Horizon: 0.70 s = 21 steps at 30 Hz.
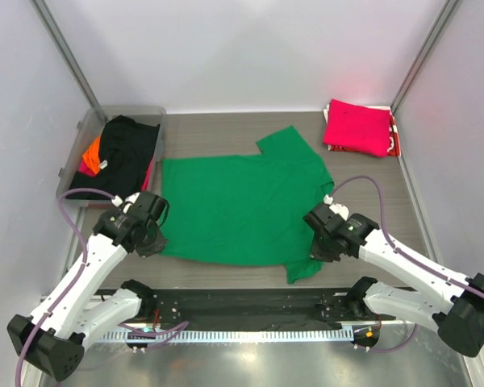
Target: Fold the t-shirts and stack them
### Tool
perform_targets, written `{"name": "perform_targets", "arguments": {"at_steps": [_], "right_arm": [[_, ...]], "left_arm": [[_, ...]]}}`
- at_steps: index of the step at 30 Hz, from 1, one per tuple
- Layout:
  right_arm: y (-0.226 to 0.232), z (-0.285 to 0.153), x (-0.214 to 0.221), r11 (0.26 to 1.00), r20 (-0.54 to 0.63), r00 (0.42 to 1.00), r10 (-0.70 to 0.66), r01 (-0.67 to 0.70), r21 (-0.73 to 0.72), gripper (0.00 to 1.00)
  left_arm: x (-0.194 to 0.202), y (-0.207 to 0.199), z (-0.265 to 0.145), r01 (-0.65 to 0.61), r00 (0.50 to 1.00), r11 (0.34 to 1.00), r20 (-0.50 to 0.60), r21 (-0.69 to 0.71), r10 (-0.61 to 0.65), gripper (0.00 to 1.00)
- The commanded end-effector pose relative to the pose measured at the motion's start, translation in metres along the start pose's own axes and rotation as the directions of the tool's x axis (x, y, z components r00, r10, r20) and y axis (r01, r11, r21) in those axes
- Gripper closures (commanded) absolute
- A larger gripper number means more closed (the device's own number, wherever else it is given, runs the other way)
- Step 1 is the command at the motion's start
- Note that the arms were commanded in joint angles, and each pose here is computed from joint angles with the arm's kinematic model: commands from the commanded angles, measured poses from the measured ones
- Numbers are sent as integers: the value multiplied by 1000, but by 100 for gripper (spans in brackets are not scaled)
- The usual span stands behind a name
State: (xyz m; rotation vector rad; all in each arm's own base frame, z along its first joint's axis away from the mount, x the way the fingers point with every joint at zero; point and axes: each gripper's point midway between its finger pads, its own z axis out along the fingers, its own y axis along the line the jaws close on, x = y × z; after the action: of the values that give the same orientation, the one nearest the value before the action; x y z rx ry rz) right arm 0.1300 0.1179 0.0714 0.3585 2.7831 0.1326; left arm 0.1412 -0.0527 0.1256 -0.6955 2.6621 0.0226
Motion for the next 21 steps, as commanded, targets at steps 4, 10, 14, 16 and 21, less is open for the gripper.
{"name": "perform_targets", "arguments": {"at_steps": [4, 10, 14, 16, 21], "right_arm": [[35, -26, -64, 997, 155, 985, -80, 76, 33, 99], [57, -25, -114, 974, 198, 958, -208, 184, 131, 99], [62, -17, -143, 953, 183, 945, -271, 237, 189, 99], [63, -11, -160, 943, 166, 941, -293, 256, 214, 99], [61, 1, -188, 929, 141, 939, -315, 274, 249, 99]], "left_arm": [[-36, -13, -16, -25, 995, 1000, 101, -7, 25, 100], [-66, -32, -7, -64, 990, 997, 124, -39, 69, 100], [-91, -46, 3, -67, 990, 996, 120, -54, 73, 100], [-102, -48, 16, -72, 992, 995, 102, -74, 79, 99], [-125, -60, 39, -66, 995, 995, 75, -75, 72, 100]]}}
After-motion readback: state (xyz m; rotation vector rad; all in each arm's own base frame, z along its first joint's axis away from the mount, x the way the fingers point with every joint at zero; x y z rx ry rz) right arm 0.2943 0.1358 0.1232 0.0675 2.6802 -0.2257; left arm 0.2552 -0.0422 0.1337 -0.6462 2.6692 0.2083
